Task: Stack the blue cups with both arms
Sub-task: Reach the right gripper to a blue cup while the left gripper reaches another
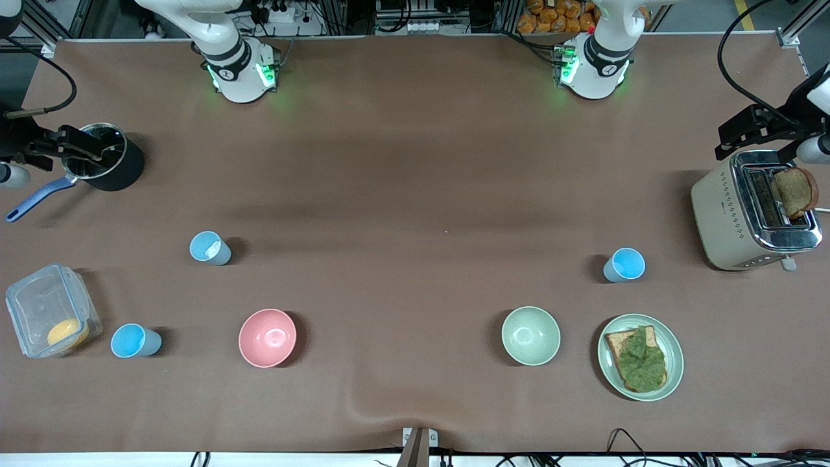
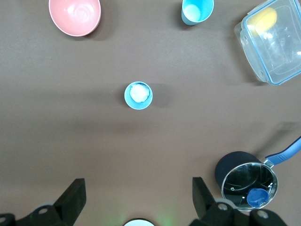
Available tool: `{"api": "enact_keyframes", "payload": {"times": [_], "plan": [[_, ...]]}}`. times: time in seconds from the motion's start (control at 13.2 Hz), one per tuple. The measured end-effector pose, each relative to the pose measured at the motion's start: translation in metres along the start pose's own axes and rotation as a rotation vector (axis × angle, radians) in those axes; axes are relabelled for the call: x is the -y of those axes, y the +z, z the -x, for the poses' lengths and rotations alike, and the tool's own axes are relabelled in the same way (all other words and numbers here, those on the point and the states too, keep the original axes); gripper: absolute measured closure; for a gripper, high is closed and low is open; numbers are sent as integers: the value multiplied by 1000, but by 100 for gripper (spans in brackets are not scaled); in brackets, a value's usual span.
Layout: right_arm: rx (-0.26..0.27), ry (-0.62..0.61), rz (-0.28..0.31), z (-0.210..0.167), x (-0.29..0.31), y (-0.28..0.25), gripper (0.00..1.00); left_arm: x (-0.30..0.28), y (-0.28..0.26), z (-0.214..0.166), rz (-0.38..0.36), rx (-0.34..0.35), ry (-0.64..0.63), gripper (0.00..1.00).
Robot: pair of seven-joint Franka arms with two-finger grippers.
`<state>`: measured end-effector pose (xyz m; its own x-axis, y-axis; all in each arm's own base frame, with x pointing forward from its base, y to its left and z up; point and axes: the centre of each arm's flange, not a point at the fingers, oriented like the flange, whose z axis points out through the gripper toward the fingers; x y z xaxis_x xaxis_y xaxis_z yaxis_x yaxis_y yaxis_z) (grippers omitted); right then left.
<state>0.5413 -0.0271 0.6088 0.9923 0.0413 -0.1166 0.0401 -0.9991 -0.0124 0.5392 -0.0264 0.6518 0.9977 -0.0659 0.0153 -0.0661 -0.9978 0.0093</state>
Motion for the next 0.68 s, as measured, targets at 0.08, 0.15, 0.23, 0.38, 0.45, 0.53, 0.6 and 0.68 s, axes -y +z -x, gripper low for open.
{"api": "enact_keyframes", "payload": {"times": [0.08, 0.15, 0.23, 0.38, 0.45, 0.53, 0.6, 0.68], "plan": [[1, 0, 0, 0, 0, 0, 0, 0, 0, 0, 0, 0, 0, 0], [2, 0, 0, -1, 0, 1, 0, 0, 1, 0, 0, 1, 0, 0], [3, 1, 0, -1, 0, 1, 0, 0, 2, -1, 0, 4, 0, 0], [4, 1, 0, -1, 0, 2, 0, 2, 9, -4, -9, 17, -1, 0], [5, 1, 0, -1, 0, 2, 0, 2, 15, -7, -10, 30, -1, 0], [7, 1, -1, -2, -1, 3, 0, 1, 25, -9, -9, 48, 0, 0], [9, 1, -1, -2, -1, 4, 0, 0, 37, -12, -8, 66, -5, 0], [11, 1, -1, -3, -1, 5, 0, -2, 52, -15, -8, 78, -21, 0]]}}
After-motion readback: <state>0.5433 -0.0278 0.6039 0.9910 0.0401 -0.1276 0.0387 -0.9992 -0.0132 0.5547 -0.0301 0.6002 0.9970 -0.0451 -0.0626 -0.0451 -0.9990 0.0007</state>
